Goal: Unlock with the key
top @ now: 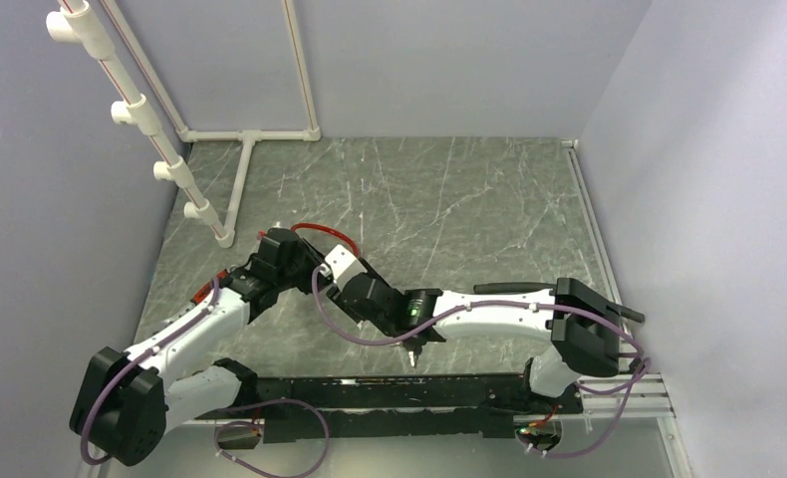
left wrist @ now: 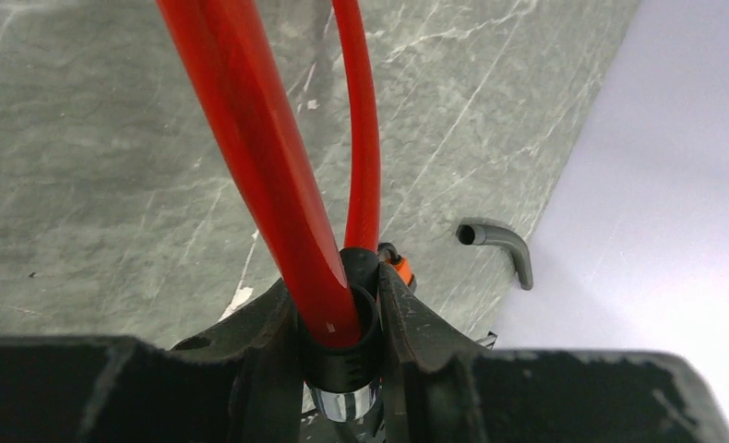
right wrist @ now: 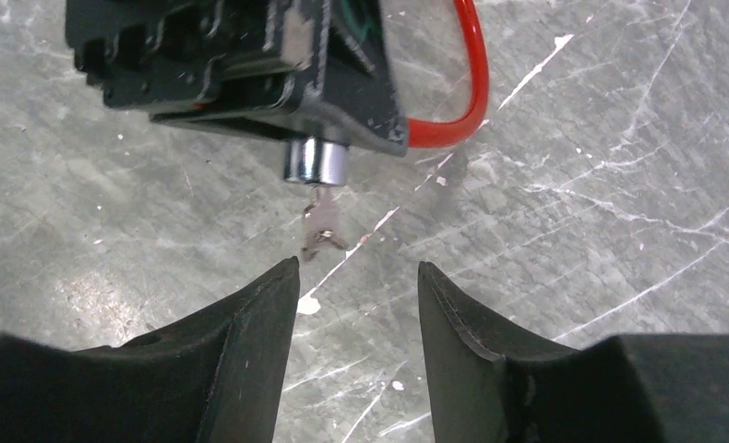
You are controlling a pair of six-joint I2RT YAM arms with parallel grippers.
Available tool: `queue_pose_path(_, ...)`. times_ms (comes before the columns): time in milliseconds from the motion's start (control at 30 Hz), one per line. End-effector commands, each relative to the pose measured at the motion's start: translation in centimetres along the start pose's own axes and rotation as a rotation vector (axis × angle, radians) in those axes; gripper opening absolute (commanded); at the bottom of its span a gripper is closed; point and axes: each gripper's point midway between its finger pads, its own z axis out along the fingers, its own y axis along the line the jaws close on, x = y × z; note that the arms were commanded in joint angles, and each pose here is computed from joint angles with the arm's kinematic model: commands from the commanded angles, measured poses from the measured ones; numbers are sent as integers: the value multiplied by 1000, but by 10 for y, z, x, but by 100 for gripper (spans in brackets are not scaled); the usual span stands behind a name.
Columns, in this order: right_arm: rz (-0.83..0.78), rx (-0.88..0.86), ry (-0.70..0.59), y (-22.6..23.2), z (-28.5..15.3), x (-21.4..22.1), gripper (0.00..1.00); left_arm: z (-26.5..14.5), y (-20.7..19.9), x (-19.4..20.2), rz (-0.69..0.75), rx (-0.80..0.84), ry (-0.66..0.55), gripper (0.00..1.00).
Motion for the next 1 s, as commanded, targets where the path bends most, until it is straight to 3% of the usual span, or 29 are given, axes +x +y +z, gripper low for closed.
queue_pose_path(0, 17, 9, -67, 0, -6, -25, 50, -7, -44, -19, -1, 113, -66, 0)
queue_pose_path(467, 6, 14, -62, 10, 10, -23, 43, -5, -49, -14, -10, 146, -37, 0)
queue_pose_path(667, 9, 41, -73, 10, 18, -26, 32, -5, -48, -12, -13, 151, -32, 0)
queue_pose_path(800, 22, 51, -89, 8, 18, -30, 18, -6, -48, -12, -13, 150, -31, 0)
queue_pose_path(967, 35, 70, -99, 5, 18, -32, 19, -6, -49, -11, -16, 161, -29, 0)
